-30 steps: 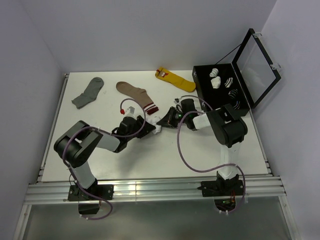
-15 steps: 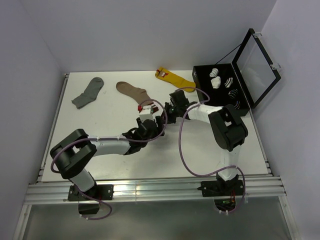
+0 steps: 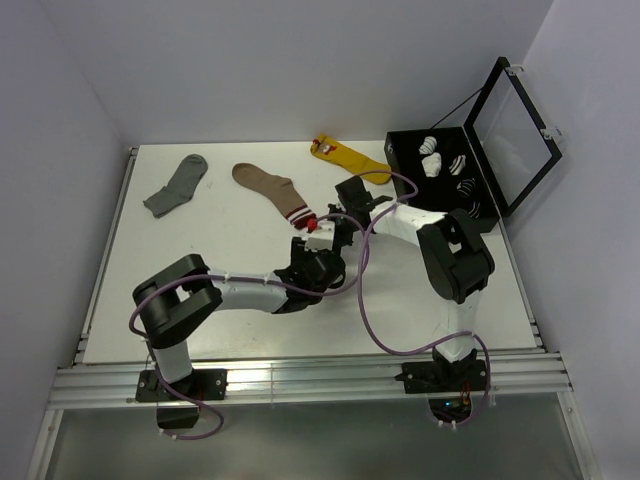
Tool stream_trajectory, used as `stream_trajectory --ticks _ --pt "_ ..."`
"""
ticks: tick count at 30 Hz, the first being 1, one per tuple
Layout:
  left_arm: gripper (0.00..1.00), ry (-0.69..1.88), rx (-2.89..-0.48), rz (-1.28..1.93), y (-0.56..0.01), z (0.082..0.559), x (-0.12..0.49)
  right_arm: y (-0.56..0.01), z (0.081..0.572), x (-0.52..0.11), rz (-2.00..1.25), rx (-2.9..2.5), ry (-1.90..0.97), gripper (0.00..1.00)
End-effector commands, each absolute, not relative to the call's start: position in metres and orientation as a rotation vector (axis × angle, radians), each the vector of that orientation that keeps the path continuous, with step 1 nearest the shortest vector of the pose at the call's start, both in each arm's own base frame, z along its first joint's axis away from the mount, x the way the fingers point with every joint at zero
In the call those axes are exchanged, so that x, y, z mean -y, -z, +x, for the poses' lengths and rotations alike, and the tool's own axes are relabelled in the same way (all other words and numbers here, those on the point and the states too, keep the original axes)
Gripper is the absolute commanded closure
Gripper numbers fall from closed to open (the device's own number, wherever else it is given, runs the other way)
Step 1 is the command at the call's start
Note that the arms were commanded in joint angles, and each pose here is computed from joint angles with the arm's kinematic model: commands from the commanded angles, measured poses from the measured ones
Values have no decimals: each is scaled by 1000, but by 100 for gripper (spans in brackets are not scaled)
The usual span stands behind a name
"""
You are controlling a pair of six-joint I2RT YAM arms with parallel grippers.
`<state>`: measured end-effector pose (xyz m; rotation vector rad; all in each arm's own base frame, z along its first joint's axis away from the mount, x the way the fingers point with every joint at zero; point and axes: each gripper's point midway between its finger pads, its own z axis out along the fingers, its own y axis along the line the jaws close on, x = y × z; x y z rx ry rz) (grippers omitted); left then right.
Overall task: Roll the socks
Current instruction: Roll the sock at the center of the board.
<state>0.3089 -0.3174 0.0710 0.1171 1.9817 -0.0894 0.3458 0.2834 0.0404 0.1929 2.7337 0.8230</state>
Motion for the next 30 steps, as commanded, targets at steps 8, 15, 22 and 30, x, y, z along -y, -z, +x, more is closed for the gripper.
stream_trajectory --ticks 8,15,22,30 --pt "28 152 -1893 216 -103 307 335 -47 344 -283 156 -2752 -782 100" --pt "29 112 -1923 283 -84 311 347 -48 343 -285 163 -2761 -796 100" --pt "33 30 -1980 230 -52 314 335 -49 342 -286 172 -2766 -812 100" --pt "57 4 -2021 175 -35 318 326 -52 341 -287 168 -2758 -827 100"
